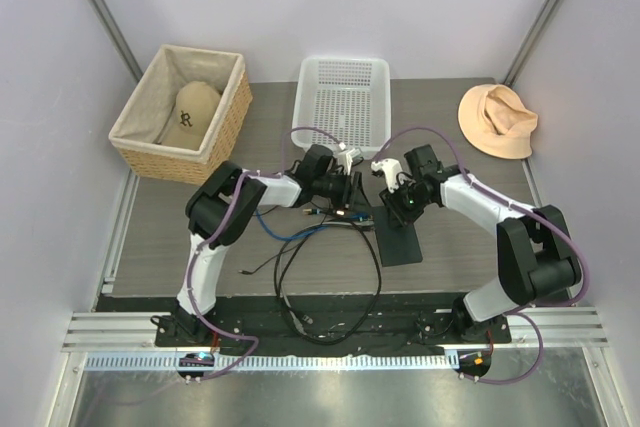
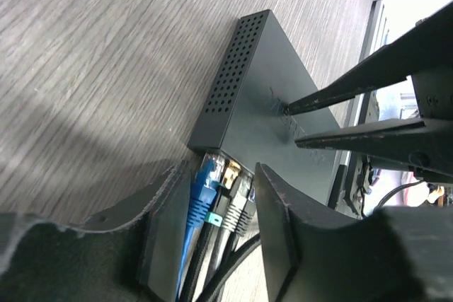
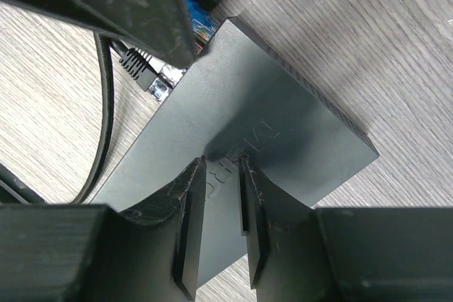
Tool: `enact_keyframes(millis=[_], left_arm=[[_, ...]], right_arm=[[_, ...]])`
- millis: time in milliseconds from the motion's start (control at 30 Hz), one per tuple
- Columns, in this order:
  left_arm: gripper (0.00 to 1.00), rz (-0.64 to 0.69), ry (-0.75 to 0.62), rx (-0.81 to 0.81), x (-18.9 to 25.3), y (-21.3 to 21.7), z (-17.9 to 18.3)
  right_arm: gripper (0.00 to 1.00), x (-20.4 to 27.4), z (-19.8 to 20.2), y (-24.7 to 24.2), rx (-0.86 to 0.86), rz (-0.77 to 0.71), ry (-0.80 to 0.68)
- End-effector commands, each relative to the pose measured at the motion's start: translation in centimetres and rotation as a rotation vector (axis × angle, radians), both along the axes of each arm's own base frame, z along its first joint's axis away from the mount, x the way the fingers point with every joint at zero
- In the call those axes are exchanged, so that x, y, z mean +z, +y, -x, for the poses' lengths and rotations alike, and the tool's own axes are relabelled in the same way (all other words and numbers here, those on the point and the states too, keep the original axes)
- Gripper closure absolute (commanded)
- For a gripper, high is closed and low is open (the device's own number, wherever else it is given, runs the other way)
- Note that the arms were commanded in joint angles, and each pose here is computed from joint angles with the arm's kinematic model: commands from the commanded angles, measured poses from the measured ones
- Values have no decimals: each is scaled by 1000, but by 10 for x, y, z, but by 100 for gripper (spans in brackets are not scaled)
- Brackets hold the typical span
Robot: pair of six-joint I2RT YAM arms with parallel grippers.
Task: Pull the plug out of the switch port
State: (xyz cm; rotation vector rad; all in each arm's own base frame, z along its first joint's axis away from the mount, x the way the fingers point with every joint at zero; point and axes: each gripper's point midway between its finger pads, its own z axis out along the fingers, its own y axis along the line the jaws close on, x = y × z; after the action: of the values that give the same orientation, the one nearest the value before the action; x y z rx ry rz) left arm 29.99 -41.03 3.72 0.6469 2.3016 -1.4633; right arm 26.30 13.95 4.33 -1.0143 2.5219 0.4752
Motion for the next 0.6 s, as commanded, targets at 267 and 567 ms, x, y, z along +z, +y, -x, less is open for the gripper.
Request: enact_keyframes(millis=[267, 567], left_arm=[[65, -26, 73, -23, -26, -2, 9], [62, 7, 43, -96, -20, 8, 17]], right_arm=[[67, -6, 7, -8, 3, 29, -12], [66, -7, 6, -8, 3, 27, -13]])
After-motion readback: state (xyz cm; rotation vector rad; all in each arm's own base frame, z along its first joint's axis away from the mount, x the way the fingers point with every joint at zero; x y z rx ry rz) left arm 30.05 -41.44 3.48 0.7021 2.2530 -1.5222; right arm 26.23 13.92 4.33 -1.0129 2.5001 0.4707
